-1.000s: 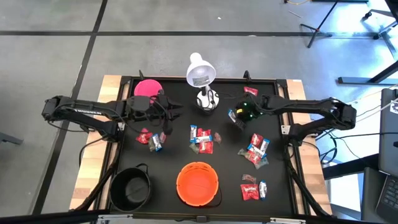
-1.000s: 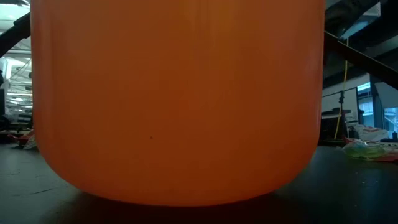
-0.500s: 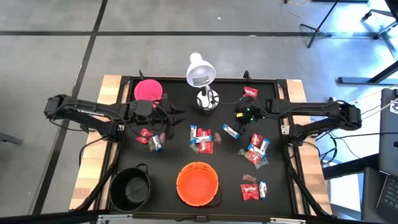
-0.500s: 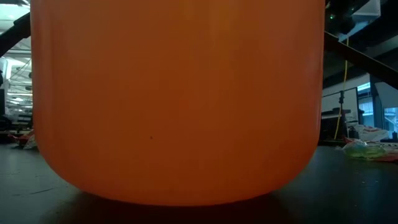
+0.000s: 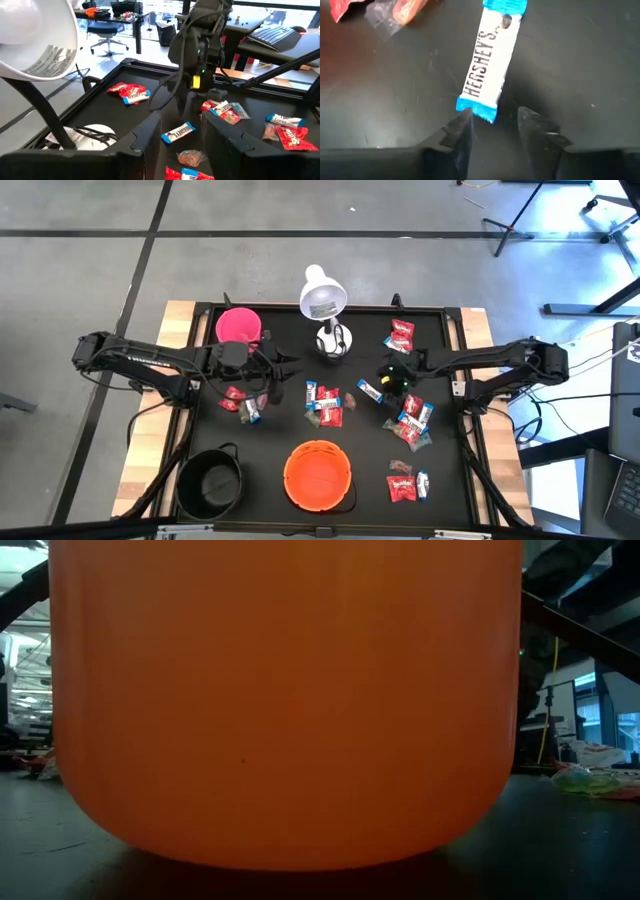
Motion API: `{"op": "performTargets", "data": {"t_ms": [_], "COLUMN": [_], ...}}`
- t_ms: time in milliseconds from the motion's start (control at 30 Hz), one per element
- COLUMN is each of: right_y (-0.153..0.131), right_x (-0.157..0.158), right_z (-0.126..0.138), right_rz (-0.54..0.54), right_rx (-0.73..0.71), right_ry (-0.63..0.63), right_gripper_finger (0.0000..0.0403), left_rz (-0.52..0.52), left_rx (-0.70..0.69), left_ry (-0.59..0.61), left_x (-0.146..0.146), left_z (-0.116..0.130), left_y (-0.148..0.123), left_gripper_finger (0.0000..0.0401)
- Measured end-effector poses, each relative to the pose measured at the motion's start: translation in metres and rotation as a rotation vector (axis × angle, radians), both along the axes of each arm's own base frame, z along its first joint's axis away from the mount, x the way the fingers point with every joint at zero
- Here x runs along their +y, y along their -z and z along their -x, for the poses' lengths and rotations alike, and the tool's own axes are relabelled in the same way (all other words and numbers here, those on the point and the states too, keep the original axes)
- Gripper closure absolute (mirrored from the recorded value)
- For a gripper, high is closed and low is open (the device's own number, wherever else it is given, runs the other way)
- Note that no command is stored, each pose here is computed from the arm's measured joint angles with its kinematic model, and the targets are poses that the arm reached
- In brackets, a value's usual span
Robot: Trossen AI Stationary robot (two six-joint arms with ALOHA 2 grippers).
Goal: Sort candy
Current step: Put the white candy into the black bucket
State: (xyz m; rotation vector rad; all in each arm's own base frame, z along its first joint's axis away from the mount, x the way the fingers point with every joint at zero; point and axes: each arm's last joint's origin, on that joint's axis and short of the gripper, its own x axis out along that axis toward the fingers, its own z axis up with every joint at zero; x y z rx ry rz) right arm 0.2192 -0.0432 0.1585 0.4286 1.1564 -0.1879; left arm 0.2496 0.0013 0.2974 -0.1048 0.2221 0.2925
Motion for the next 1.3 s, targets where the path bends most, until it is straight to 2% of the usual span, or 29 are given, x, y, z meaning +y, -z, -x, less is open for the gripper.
{"op": "performTargets", "data": {"t_ms": [167,367,533,767,1033,1300], "right_y": [0.012,0.025,0.033,0.033,0.016,-0.021], "right_x": [-0.001,-0.002,-0.003,-0.004,-0.003,-0.001], "right_z": [-0.003,-0.006,-0.006,-0.005,0.001,0.011], "right_rz": [-0.007,-0.019,0.019,0.055,0.086,0.123], "right_rx": [-0.004,0.047,0.096,0.103,0.036,-0.142], "right_ry": [0.049,0.073,0.091,0.075,0.087,0.099], "right_gripper_finger": [0.0214,0.0223,0.0267,0.0392,0.0401,0.0402], "left_rz": [0.0,0.0,0.001,0.002,0.003,0.003], "left_rx": [-0.001,-0.001,-0.001,-0.002,-0.002,-0.007], "left_ry": [0.0,0.0,0.0,-0.001,0.0,-0.001], "left_x": [0.0,0.0,0.0,0.0,0.0,0.0], "left_z": [0.0,0.0,0.0,0.0,0.0,0.0], "left_y": [0.0,0.0,0.0,0.0,0.0,-0.001], "left_gripper_finger": [0.027,0.027,0.027,0.027,0.027,0.027]}}
